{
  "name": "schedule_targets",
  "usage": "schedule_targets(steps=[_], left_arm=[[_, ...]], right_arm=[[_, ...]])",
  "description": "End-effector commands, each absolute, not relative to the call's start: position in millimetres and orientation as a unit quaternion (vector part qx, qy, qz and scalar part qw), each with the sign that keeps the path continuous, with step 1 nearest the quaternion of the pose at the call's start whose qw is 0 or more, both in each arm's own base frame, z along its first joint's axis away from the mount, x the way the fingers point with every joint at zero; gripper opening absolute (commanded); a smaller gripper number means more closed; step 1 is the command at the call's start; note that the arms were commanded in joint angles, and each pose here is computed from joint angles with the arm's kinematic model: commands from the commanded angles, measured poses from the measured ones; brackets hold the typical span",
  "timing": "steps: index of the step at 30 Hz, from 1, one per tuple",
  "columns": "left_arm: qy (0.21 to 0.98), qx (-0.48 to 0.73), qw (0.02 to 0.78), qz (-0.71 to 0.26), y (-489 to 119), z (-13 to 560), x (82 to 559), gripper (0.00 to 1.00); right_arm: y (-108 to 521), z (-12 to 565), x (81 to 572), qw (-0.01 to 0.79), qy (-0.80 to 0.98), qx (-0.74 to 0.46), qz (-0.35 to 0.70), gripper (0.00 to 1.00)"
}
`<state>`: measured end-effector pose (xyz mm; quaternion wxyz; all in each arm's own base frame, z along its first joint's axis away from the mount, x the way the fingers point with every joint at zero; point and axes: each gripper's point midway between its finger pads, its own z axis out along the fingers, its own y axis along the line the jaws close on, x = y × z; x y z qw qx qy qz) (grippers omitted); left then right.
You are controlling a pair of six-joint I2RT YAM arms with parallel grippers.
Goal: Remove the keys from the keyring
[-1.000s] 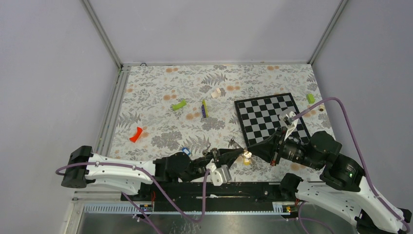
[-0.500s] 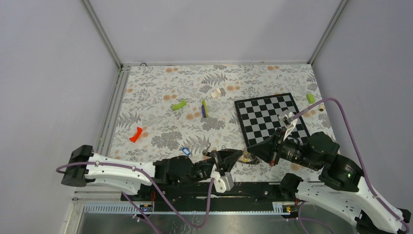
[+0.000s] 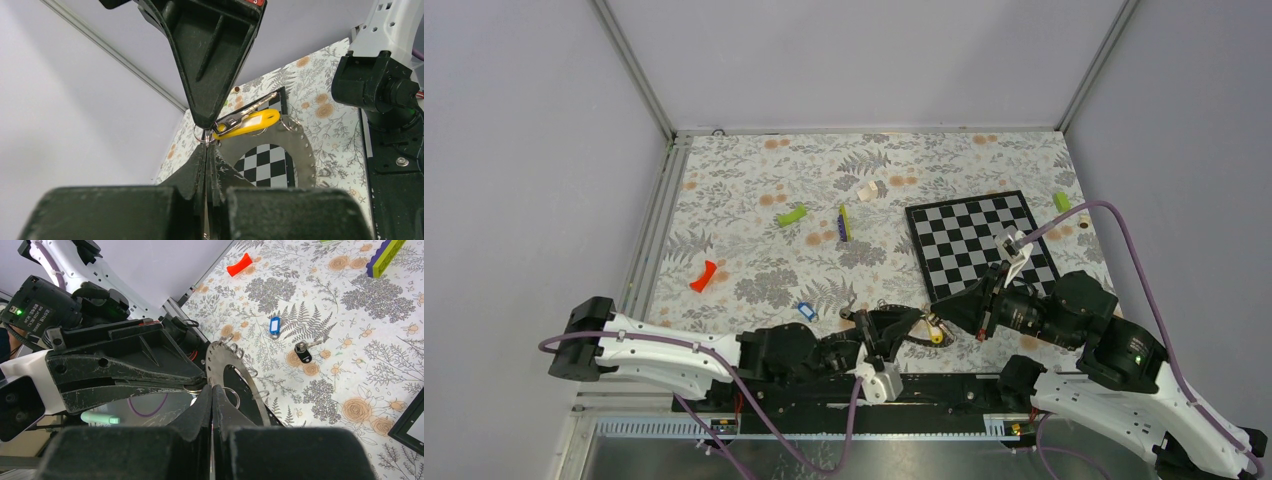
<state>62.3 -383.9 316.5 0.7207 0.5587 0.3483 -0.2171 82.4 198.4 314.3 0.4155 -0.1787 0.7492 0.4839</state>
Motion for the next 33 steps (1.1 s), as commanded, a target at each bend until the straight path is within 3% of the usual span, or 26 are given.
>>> schedule_targets(steps=[1, 33], left_arm=[[0.32, 0.507, 0.767, -0.227, -371.2, 360.3, 61.2, 0.0], [0.255, 0.507, 0.8, -0.195, -361.6, 365.5, 44.4, 0.0]], right_arm=[[199.7, 317.3, 86.0, 0.419, 0.748, -0.165, 0.487, 0.0], [209.0, 300.2, 85.0, 0.383, 0.764, -0.144, 0.498, 0.0]])
